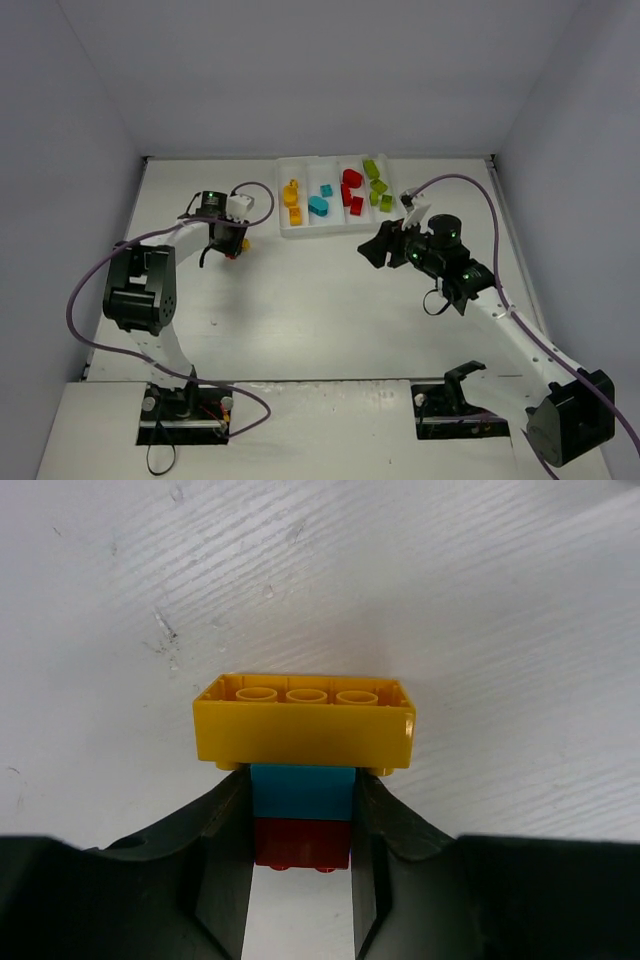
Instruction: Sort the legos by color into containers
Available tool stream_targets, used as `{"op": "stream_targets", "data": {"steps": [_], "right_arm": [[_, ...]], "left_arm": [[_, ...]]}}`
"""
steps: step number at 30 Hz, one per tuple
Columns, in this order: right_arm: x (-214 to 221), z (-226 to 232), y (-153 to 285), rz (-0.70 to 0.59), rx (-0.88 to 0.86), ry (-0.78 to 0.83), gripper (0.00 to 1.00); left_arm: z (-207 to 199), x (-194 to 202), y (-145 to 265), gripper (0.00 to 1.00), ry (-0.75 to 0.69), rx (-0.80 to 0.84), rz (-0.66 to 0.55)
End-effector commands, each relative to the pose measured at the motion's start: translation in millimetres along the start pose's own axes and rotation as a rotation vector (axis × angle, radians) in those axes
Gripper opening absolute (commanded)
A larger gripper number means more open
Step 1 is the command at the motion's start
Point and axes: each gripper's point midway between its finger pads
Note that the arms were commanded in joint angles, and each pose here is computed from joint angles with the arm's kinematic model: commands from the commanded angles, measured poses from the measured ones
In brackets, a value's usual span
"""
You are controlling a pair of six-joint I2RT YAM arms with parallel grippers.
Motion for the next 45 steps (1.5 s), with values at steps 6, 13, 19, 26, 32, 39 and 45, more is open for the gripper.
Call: {"op": "stream_targets", "data": {"steps": [6, 13, 19, 26, 32, 39, 45], "right_arm": [[-34.0, 42.7, -3.4, -0.031, -0.185, -0.057, 0.56], [-44.7, 88.2, -17.6, 0.013, -0.319, -0.116, 0.61], [-57.4, 131.4, -25.0, 0.005, -0.42, -0.146, 0.7], [-56.7, 154.0, -31.6, -0.001, -0.477, -0.152, 0.71], [-53.0, 163.1, -37.1, 0.008, -0.488, -0.142, 0.71], [-33.1, 169.2, -48.6, 0.046, -0.477, -0.107, 0.68], [-26.6, 163.9, -55.3, 0.047, -0.44, -0.1, 0.34]], "left_arm": [[-58.3, -108.1, 133.6, 0.12, -0.244, 0.074, -0.509], [-158.4, -102.0, 223.4, 0.12, -0.558, 0.217, -0.74], [-197.1, -80.6, 252.3, 0.12, -0.674, 0.292, -0.802], [-205.2, -69.3, 253.9, 0.12, -0.73, 0.309, -0.806], [-208.0, -66.2, 247.4, 0.12, -0.739, 0.325, -0.794], [-211.1, -68.4, 245.1, 0.12, -0.727, 0.34, -0.796], [-212.5, -66.3, 241.5, 0.12, -0.733, 0.35, -0.782]]}}
Point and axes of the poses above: each gripper's point midway between its finger pads, its own y axis back along the fingers, its own z axis along the line the jaws close on, x = y × z, and after that the axes turned 1 degree about -y, right-handed
